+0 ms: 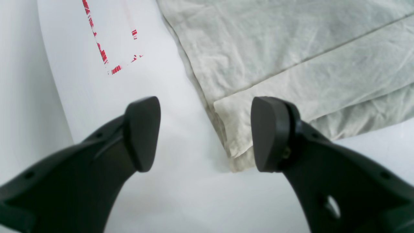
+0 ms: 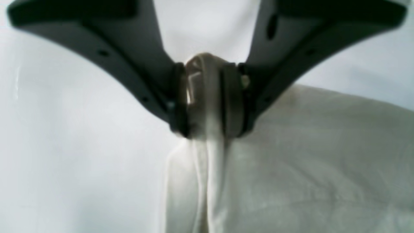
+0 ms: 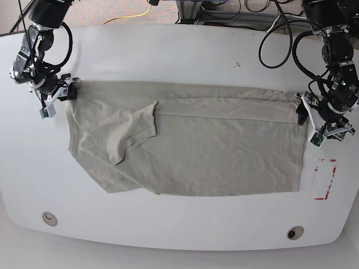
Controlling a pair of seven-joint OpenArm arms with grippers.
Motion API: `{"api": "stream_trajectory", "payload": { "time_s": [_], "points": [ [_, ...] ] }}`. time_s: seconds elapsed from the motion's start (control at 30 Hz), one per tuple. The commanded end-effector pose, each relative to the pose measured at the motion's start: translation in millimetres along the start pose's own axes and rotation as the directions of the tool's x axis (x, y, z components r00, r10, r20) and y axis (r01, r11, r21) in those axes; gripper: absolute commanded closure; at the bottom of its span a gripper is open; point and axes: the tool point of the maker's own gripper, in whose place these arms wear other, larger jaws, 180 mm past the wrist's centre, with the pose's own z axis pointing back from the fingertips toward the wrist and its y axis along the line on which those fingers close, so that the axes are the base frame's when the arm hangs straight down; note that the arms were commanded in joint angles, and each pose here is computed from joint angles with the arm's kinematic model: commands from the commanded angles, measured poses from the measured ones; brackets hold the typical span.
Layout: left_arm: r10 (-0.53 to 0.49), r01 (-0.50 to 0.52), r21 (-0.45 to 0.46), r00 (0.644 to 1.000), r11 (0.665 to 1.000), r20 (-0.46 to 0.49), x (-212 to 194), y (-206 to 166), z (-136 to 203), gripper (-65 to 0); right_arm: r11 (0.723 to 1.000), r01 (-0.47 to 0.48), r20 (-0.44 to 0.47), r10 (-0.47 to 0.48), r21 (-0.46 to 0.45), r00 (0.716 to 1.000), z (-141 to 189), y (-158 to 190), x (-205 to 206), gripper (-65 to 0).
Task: Layout the t-shirt on the table in an organized manner, then fold the t-shirt properly
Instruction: 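Grasp the folded edge with both grippers at its two ends, then pull the grasped edge with both grippers back toward the robot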
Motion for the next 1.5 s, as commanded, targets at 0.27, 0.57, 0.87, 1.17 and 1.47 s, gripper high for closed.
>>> {"api": "stream_trajectory", "payload": {
  "time_s": [0.27,0.57,0.87,1.17,1.47],
  "points": [
    [-0.007,0.006,0.026,0.999,1.0,0.038,10.8,9.9,5.0,-41.0,1.0,-0.007,0.036,0.007,-0.005,0.999,4.0,-1.9,10.2,-0.5],
    [0.042,-0.042,0.01,0.999,0.999,0.001,-8.8,8.8,0.5,-41.5,1.0,-0.009,0.035,0.009,-0.007,0.999,4.1,-2.1,10.3,-0.3],
    [0.164,-0.167,-0.043,0.984,0.985,-0.073,-46.6,4.1,-17.4,-50.4,1.0,-0.011,0.039,0.011,-0.007,0.999,3.9,-1.8,12.4,-0.3],
    [0.181,-0.188,-0.067,0.978,0.98,-0.103,-56.3,-3.4,-23.9,-50.4,1.0,-0.012,0.038,0.012,-0.006,0.999,3.7,-1.5,12.4,-0.3],
    [0.241,-0.258,-0.115,0.96,0.959,-0.141,-77.5,-19.5,-40.4,-50.4,1.0,-0.011,0.042,0.011,-0.004,0.999,3.7,-1.1,13.5,-0.5]
  ]
}}
